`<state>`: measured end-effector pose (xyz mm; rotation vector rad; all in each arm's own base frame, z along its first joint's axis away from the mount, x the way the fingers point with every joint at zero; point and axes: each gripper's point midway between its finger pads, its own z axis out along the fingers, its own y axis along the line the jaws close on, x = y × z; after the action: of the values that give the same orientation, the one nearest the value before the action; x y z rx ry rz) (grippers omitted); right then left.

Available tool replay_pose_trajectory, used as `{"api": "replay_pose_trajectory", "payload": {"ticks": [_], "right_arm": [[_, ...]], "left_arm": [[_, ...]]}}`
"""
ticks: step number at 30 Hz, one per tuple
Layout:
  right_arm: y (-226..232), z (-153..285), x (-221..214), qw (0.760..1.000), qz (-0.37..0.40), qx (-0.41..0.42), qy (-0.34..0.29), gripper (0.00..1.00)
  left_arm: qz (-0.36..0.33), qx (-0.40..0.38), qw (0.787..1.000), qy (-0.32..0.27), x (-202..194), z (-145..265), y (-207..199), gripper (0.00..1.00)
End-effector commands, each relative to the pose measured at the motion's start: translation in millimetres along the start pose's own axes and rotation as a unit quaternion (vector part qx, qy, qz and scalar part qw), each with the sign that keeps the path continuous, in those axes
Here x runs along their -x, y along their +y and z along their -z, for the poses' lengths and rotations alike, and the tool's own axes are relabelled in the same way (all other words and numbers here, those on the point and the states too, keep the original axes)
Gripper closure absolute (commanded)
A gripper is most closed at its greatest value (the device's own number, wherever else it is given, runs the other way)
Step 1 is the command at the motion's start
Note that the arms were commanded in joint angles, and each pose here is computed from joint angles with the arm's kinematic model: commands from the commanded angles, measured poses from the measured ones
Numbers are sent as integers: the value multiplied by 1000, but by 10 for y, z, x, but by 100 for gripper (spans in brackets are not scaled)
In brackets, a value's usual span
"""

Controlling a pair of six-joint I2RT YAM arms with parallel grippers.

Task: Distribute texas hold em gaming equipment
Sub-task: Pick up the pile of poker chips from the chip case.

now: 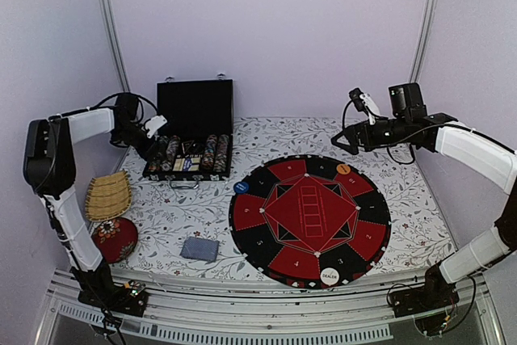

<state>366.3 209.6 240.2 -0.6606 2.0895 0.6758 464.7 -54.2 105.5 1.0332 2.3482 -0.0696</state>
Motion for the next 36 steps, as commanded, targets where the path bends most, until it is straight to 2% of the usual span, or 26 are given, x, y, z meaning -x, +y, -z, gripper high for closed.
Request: {"api": "replay_pose_trajectory", "payload": {"ticks": [1, 4, 7, 13, 20, 24, 30, 36], "right_arm": [[19, -68, -71, 1000, -2, 15, 9, 1], [5, -99, -100, 1000, -4, 16, 15, 0], [-7, -121, -134, 1000, -6, 15, 21, 0], [-21, -129, -158, 1000, -8, 12, 24, 0], [-44, -190, -213, 999, -13, 14, 34, 0], [-51, -224, -233, 999, -16, 17, 40, 0], [-63, -231, -247, 999, -16, 14, 43, 0], [-61, -238, -263, 999, -17, 15, 48, 0]], "left_arm": [[-106, -29, 993, -46, -12, 172, -4, 34], [-122, -46, 990, -49, -38, 115, -69, 42], [-133, -53, 989, -48, -86, 10, -91, 43], [-147, -68, 986, -50, -93, -185, -84, 39], [-156, -61, 986, -17, -186, -519, -88, 36], [-163, -18, 986, -3, -230, -669, -1, 45], [-177, -45, 983, 14, -336, -675, -234, 52], [-177, -51, 982, 41, -433, -557, -260, 58]]}}
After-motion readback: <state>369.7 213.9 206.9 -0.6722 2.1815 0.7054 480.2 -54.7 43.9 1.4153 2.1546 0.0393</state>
